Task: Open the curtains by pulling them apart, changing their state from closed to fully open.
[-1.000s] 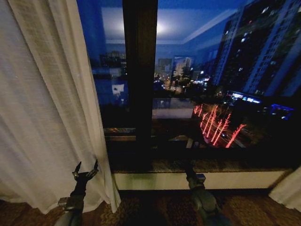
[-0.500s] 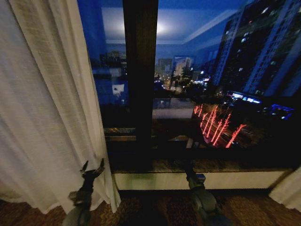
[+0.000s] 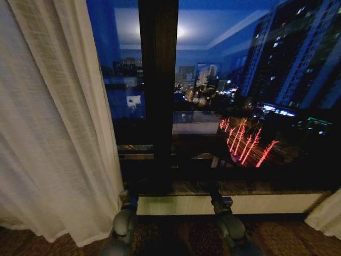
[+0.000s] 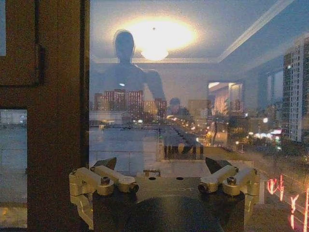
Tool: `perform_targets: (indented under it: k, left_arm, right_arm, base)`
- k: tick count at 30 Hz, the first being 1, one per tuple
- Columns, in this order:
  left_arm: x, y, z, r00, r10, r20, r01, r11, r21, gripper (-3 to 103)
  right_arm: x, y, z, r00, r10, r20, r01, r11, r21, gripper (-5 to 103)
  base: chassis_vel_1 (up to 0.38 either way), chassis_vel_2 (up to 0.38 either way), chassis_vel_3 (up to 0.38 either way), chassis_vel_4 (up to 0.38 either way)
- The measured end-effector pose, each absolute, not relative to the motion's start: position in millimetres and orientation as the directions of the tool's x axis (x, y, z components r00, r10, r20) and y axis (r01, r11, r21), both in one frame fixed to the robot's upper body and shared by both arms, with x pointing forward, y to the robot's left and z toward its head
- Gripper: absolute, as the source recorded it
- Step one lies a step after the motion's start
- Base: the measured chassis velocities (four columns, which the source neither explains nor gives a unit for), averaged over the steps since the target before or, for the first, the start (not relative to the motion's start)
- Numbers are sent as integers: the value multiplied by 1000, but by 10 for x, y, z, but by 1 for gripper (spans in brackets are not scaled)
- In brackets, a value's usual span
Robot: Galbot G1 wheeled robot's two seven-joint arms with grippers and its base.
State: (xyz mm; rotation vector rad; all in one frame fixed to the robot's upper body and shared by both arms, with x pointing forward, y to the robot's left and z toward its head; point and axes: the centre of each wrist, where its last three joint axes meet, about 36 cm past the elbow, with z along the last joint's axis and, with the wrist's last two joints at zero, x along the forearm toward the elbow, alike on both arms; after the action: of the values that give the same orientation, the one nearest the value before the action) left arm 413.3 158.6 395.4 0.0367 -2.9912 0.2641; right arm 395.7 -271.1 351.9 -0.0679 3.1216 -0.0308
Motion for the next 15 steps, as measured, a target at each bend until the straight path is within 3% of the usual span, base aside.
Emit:
perform_targets:
  k: [6,11,15]
  left_arm:
    - [4206,1664,3995,-993,-1,116,-19,988,-151,100]
    - [4659,2503,4289,-996,51,-77,51,999,8,100]
    - [4715,2622,4340,-993,67,-101,64,997,32,100]
  right_arm:
    - [3957,-2711,3519,-999,-44,-19,-43,999,-20,100]
    - [3957,-2711,3519,-999,-44,-19,-43,999,-20,100]
    - [3957,-2710,3519,-999,-44,-19,-44,999,-20,100]
  base:
    - [0,0,0,0]
    - [0,0,0,0]
    - [0,0,0,0]
